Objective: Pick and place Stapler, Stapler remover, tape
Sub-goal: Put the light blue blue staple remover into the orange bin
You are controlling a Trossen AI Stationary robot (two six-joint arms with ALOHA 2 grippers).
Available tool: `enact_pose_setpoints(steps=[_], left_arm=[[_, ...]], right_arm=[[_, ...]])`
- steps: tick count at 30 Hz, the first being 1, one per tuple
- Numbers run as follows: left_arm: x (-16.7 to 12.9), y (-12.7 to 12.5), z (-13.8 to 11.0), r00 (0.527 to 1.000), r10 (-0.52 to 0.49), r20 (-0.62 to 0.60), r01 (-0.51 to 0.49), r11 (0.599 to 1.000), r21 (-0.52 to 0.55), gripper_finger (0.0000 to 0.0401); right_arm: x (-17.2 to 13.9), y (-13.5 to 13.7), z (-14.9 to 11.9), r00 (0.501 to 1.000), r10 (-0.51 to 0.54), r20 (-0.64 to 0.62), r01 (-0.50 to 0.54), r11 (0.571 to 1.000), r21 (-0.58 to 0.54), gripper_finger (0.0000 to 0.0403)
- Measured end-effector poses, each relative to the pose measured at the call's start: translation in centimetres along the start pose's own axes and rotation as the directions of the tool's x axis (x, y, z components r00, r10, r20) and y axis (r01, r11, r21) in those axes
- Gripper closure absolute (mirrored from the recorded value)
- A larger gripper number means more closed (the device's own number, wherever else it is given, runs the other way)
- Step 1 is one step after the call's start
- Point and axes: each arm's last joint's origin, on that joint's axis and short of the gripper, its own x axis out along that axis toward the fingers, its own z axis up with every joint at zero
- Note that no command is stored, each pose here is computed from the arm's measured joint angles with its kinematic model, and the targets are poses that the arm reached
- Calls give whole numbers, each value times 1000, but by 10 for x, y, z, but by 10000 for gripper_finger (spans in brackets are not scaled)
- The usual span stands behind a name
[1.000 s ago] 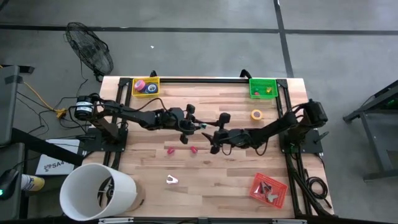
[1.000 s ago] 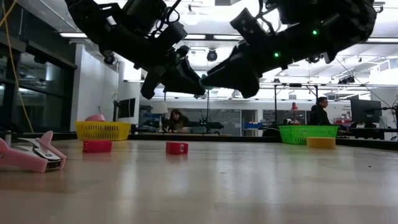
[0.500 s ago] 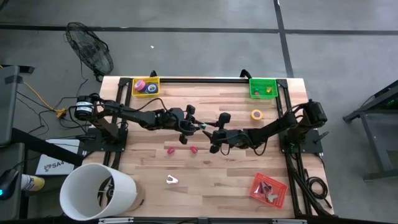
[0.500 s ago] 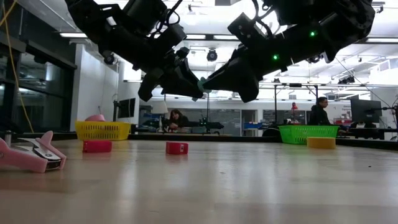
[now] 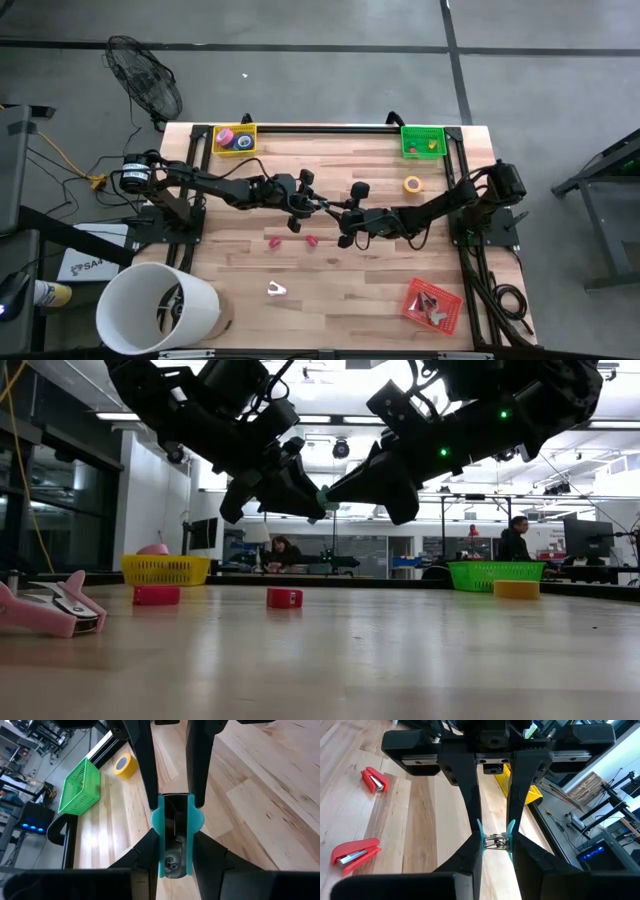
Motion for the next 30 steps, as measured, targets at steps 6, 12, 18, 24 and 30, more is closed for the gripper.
enact_pose_setpoints(steps=[6,12,18,24,30], left_arm=[[0,0,0,1000,0,0,0,1000,-3,312],[0,0,0,1000,5,1,-5,1000,-3,224],[0,-1,-4,998,11,-60,-11,1000,2,190],[-1,-3,-9,986,44,-159,-42,999,15,187],[-1,-3,-9,986,45,-163,-43,999,16,186]], right_arm=[[0,0,0,1000,-1,0,1,1000,9,329],[0,0,-1,1000,-6,-9,6,1000,29,329],[-6,-2,0,998,-23,-65,27,998,64,329],[-37,-13,11,985,73,-157,-38,977,211,329],[-87,-28,21,929,291,-227,-167,881,443,329]])
